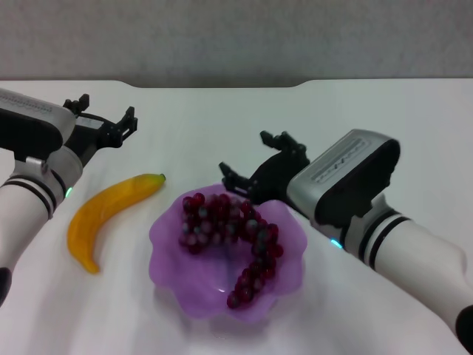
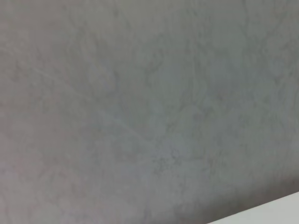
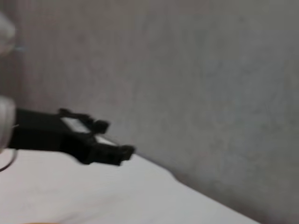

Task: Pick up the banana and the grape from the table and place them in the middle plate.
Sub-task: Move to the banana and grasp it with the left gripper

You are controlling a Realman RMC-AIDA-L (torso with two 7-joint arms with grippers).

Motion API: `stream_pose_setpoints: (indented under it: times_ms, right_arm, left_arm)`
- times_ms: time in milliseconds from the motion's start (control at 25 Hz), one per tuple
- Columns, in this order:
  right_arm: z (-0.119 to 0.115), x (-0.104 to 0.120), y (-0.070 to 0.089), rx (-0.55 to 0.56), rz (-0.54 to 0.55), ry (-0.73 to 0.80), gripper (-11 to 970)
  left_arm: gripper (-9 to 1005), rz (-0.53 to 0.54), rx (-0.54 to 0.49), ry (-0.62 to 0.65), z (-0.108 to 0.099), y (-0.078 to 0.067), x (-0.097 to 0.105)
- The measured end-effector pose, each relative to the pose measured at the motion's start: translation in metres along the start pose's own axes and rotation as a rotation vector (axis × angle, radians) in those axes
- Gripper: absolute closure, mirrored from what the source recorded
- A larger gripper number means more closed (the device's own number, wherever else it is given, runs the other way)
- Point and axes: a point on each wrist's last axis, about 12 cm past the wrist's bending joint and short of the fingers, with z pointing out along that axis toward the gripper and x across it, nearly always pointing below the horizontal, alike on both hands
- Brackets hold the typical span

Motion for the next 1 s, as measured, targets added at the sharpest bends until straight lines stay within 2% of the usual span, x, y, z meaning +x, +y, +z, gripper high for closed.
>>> stream_pose_setpoints:
  times_ms: [240, 680, 880, 960, 1000]
  right_arm:
    - [0.000, -0.004, -0.015, 0.051, 0.025, -0.014, 68]
    - [-0.011, -0.004, -0.042, 0.197, 0.062, -0.103, 66]
    - [-0.020, 0.002, -0.065, 0.289, 0.110, -0.104, 67]
    - [-0.028, 0.007, -0.081, 0.354, 0.149, -0.101, 67]
    - [-0.028, 0.007, -0.081, 0.354, 0.149, -0.101, 68]
  left_arm:
    - [132, 0.003, 0.000, 0.002, 0.000, 0.001, 0.001]
    - [132, 0.003, -0.006, 0.006, -0.001, 0.002, 0.002]
    - [132, -0.004, -0.013, 0.008, -0.002, 0.004, 0.003]
    - [132, -0.005, -0.015, 0.009, -0.002, 0.004, 0.003]
    - [132, -0.005, -0.016, 0.009, -0.002, 0.004, 0.003]
